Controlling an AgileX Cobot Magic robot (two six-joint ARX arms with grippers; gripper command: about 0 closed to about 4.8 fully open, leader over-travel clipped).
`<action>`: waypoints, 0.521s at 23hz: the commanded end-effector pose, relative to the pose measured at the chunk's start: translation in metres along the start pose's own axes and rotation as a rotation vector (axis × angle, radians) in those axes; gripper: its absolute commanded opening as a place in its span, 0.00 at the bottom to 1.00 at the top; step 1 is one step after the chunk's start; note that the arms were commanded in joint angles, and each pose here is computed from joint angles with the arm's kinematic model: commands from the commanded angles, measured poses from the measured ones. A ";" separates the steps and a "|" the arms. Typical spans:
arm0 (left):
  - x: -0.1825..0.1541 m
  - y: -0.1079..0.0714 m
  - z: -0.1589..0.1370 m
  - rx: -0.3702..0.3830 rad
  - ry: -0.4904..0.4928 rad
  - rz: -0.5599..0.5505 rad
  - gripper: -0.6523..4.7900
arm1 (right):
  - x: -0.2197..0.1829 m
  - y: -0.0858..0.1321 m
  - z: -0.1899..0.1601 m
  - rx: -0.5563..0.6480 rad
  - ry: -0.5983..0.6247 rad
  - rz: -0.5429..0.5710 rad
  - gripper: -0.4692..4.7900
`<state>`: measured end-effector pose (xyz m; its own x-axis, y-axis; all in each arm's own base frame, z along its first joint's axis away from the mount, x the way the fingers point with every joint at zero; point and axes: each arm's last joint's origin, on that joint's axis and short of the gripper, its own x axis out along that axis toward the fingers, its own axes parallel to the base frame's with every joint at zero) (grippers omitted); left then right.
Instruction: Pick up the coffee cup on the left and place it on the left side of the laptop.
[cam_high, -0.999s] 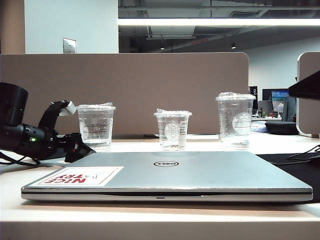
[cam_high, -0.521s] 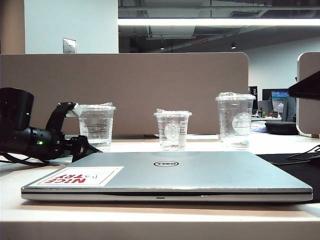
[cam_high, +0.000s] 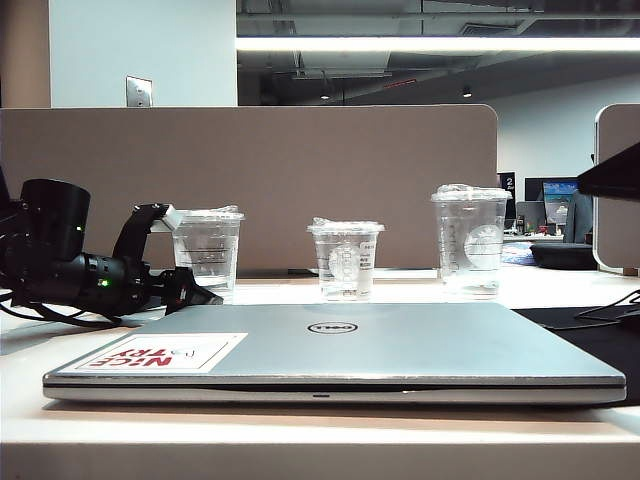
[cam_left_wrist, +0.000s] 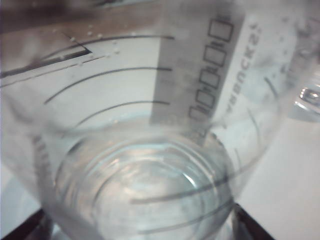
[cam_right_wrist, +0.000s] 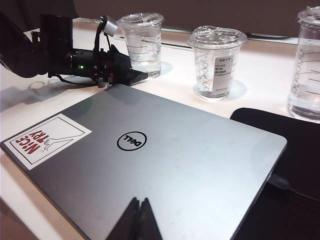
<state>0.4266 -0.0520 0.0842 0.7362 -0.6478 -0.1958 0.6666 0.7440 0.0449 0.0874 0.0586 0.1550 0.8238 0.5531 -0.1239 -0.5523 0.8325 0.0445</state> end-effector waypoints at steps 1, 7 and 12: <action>0.001 -0.002 -0.005 -0.028 0.027 -0.015 1.00 | 0.000 0.000 0.000 -0.001 -0.008 0.000 0.08; 0.002 -0.001 -0.005 -0.044 0.031 0.022 1.00 | 0.000 0.000 0.000 -0.001 -0.008 0.000 0.08; 0.002 -0.002 -0.004 -0.050 0.023 -0.011 1.00 | 0.000 0.000 0.000 -0.001 -0.008 0.000 0.08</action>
<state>0.4274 -0.0533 0.0848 0.7504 -0.6317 -0.1947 0.6492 0.7597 0.0375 0.0874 0.0586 0.1550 0.8240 0.5528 -0.1239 -0.5519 0.8327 0.0445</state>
